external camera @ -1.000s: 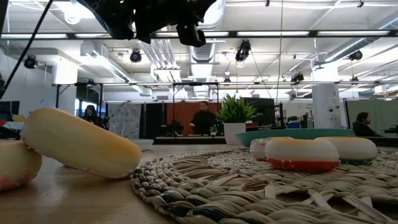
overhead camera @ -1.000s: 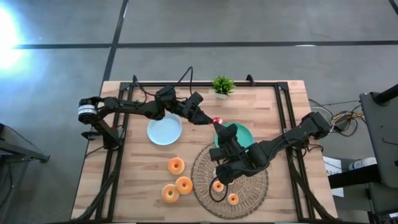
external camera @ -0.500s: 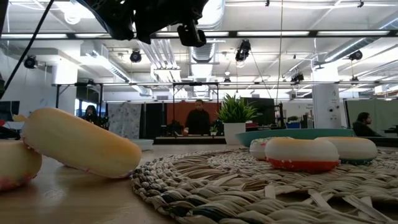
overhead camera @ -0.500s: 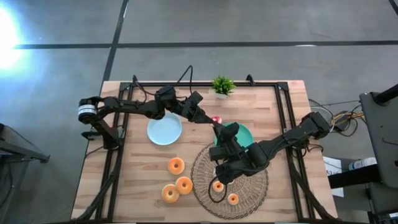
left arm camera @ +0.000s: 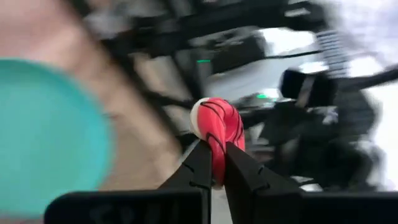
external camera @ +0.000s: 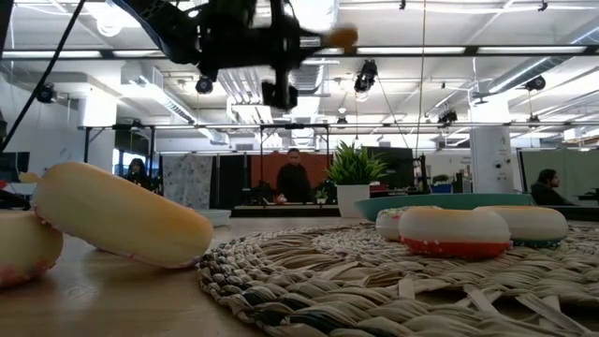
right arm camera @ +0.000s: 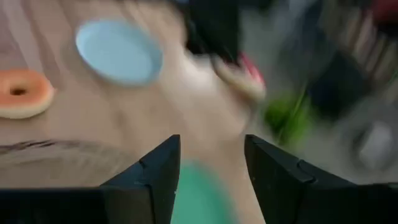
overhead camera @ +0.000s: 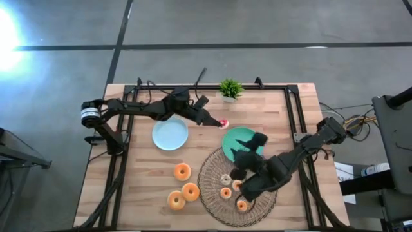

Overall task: Pick & Place donuts
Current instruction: Put the small orange donut on the green plate

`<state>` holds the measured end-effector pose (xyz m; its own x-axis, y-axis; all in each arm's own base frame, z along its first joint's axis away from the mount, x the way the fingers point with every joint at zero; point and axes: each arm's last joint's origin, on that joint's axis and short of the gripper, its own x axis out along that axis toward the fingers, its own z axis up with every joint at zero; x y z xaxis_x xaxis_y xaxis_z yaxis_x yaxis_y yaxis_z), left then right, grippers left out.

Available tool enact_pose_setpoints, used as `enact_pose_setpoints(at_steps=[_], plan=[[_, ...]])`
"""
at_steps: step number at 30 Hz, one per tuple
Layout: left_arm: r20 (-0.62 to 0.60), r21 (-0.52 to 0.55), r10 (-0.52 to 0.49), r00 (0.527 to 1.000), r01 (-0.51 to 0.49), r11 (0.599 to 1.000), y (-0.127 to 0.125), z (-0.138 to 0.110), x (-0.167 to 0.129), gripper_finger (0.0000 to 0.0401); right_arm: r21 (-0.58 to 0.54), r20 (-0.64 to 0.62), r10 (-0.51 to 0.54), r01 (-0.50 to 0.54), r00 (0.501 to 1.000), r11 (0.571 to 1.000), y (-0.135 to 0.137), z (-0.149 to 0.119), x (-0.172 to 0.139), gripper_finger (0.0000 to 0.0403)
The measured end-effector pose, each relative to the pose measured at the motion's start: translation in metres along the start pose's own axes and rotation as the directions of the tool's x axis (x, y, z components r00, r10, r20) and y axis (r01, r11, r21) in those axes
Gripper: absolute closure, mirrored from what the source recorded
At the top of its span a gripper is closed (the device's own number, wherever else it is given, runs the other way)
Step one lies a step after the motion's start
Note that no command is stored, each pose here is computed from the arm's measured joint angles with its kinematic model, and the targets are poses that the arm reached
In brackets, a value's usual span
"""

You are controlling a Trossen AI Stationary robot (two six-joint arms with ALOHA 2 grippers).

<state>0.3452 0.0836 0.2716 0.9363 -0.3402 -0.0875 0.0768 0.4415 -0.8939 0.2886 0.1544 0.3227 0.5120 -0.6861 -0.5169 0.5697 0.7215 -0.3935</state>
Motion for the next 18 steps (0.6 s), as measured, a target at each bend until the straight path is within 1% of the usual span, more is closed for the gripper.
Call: enact_pose_setpoints(at_steps=[1, 2, 4, 5, 7, 10, 12, 15, 18], plan=[[-0.007, 0.016, 0.056, 0.998, -0.056, 0.998, 0.005, -0.004, 0.001, 0.0398, 0.097, -0.068, 0.000, 0.007, 0.998, 0.995, -0.006, -0.004, 0.000, 0.0232], [-0.016, 0.032, 0.107, 0.994, -0.107, 0.994, 0.011, -0.008, 0.004, 0.0398, 0.182, -0.114, -0.016, 0.037, 0.993, 0.983, -0.010, -0.007, 0.000, 0.0232], [-0.039, 0.049, 0.175, 0.984, -0.173, 0.984, 0.022, -0.015, 0.010, 0.0398, 0.312, -0.147, -0.045, 0.089, 0.988, 0.946, -0.015, -0.012, -0.002, 0.0232], [-0.050, 0.053, 0.189, 0.981, -0.186, 0.981, 0.028, -0.018, 0.013, 0.0398, 0.350, -0.143, -0.037, 0.086, 0.989, 0.933, -0.015, -0.013, -0.002, 0.0231], [-0.059, 0.064, 0.215, 0.975, -0.211, 0.975, 0.040, -0.023, 0.021, 0.0398, 0.377, -0.147, -0.020, 0.075, 0.989, 0.923, -0.018, -0.012, -0.005, 0.0231], [-0.098, 0.062, 0.255, 0.962, -0.250, 0.966, 0.060, -0.030, 0.036, 0.0398, 0.444, -0.162, -0.017, 0.088, 0.987, 0.892, -0.026, -0.010, -0.006, 0.0233], [-0.119, 0.089, 0.274, 0.954, -0.264, 0.960, 0.070, -0.034, 0.048, 0.0398, 0.484, -0.163, -0.017, 0.095, 0.987, 0.870, -0.031, -0.008, -0.005, 0.0233], [-0.126, 0.127, 0.291, 0.949, -0.275, 0.953, 0.078, -0.036, 0.064, 0.0386, 0.537, -0.156, -0.003, 0.087, 0.988, 0.839, -0.040, -0.005, -0.009, 0.0234], [-0.105, 0.179, 0.315, 0.943, -0.293, 0.939, 0.079, -0.033, 0.079, 0.0358, 0.553, -0.151, 0.009, 0.077, 0.988, 0.830, -0.047, -0.003, -0.012, 0.0234]])
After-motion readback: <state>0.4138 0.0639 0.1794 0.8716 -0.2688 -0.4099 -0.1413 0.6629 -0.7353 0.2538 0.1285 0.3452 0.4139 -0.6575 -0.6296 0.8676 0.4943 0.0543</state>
